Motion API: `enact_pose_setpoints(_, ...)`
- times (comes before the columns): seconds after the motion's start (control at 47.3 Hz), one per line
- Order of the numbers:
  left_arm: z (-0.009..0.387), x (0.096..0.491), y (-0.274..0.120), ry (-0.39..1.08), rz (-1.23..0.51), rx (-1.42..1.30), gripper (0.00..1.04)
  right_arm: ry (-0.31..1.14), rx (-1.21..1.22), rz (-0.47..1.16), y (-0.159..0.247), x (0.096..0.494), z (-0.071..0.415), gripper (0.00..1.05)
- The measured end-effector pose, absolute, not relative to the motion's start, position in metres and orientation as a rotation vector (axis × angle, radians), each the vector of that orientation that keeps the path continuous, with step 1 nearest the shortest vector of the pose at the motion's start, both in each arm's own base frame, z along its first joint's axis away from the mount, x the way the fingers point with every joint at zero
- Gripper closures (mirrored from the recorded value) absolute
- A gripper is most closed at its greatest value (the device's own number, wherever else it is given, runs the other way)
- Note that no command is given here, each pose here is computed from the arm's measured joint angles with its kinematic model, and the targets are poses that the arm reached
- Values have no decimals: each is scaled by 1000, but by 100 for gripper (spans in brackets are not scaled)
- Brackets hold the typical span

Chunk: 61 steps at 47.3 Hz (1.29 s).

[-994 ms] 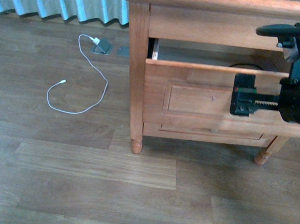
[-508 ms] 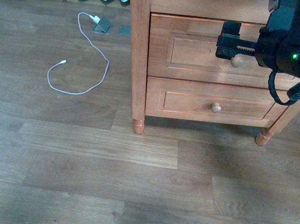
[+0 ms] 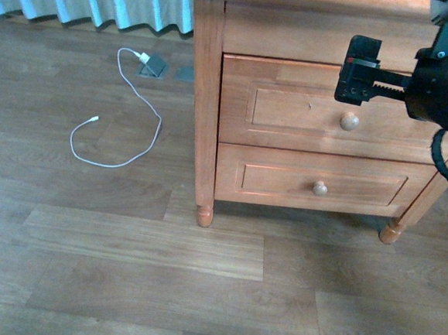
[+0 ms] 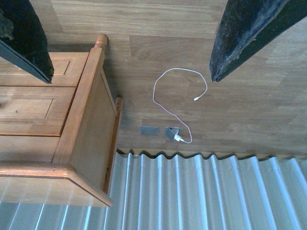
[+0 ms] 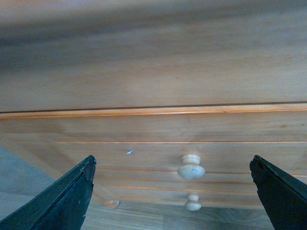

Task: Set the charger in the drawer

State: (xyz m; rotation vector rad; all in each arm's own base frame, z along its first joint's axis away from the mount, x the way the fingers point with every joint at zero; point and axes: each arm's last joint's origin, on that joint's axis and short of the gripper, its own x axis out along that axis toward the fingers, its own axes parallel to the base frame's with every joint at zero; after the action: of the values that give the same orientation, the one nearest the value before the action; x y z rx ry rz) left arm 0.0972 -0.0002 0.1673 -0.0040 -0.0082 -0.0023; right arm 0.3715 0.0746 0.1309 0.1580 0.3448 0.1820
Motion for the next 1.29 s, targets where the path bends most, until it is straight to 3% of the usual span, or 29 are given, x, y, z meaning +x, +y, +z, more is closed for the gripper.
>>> enact_pose_setpoints(0.19,167,97,0,-8,-2,-4,6,377,172,283,61,293,164,8)
enact_pose_setpoints(0.592,167,97,0,-8,-2,-4,6,354,242,280,30,153,199,8)
enact_pose_setpoints(0.783,167,97,0,-8,-2,-4,6,255,246,246,25,135,206,10)
enact_pose_setpoints(0.931,167,97,0,-8,-2,-4,6,15,78,15,19,130,199,34)
enact_pose_setpoints(1.016,167,97,0,-8,-2,-4,6,-1,44,-1,15,127,195,48)
enact_pose_setpoints(1.164,167,97,0,-8,-2,-4,6,6,9,26,5,121,184,85)
enact_pose_setpoints(1.269,167,97,0,-8,-2,-4,6,-3,4,-4,0,118,182,104)
enact_pose_setpoints(1.291,167,97,0,-8,-2,-4,6,-3,4,0,0,117,182,103)
